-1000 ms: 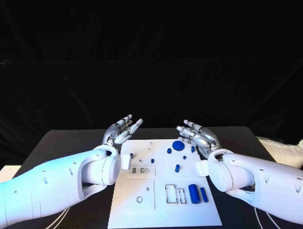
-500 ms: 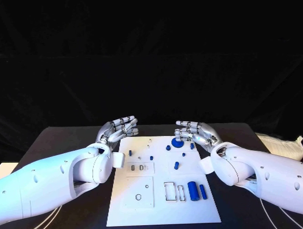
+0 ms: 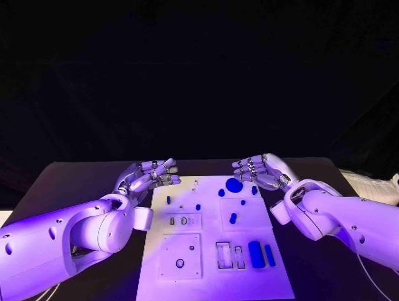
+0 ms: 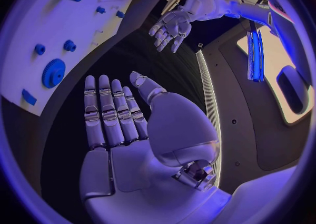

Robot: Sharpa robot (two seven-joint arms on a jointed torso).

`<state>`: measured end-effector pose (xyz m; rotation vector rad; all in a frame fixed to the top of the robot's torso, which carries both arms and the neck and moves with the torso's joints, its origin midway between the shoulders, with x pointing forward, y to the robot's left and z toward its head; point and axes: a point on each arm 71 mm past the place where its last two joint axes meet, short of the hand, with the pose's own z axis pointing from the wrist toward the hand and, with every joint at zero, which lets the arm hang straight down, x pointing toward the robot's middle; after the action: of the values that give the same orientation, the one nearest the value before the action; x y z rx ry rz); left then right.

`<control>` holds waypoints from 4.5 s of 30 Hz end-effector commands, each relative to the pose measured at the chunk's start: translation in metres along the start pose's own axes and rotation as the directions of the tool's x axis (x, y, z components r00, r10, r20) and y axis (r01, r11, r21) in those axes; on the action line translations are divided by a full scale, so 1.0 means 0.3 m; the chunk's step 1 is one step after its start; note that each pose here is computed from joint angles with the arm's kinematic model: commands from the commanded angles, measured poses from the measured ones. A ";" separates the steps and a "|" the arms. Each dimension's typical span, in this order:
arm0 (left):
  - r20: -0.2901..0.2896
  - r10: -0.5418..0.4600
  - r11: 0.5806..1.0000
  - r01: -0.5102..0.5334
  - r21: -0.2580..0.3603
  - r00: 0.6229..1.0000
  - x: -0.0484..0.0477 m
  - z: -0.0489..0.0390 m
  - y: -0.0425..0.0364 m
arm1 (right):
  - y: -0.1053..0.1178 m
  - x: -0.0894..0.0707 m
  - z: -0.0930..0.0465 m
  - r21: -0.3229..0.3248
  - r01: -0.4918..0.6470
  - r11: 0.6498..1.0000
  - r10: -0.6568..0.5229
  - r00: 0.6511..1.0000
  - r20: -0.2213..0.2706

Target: Assemble the parts on the task board

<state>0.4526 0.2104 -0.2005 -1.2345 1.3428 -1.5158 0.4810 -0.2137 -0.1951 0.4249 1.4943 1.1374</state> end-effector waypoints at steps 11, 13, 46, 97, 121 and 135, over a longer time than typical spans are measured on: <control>-0.155 -0.092 0.996 0.093 -0.005 0.984 0.075 -0.083 -0.076 | 0.102 -0.017 0.046 -0.092 0.598 0.796 -0.605 0.790 -0.095; -0.171 -0.098 0.995 0.099 -0.004 0.980 0.089 -0.091 -0.085 | 0.112 -0.016 0.054 -0.095 0.646 0.758 -0.653 0.750 -0.107; -0.220 -0.113 0.993 0.114 -0.005 0.969 0.132 -0.114 -0.117 | 0.158 0.015 0.126 -0.116 0.783 0.611 -0.786 0.585 -0.198; -0.205 -0.106 0.994 0.104 -0.019 0.973 0.117 -0.109 -0.112 | 0.254 0.049 0.158 -0.146 0.715 0.683 -0.720 0.693 0.027; -0.212 -0.109 0.994 0.106 -0.025 0.971 0.126 -0.108 -0.110 | 0.284 0.116 0.255 -0.146 0.706 0.693 -0.711 0.703 0.028; -0.215 -0.110 0.994 0.107 -0.027 0.970 0.130 -0.108 -0.109 | 0.273 0.138 0.295 -0.128 0.713 0.689 -0.718 0.696 0.010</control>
<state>0.4144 0.1899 -0.1625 -1.2036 1.4437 -1.7350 0.5212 -0.1061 -0.1367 -0.2771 1.3951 0.6064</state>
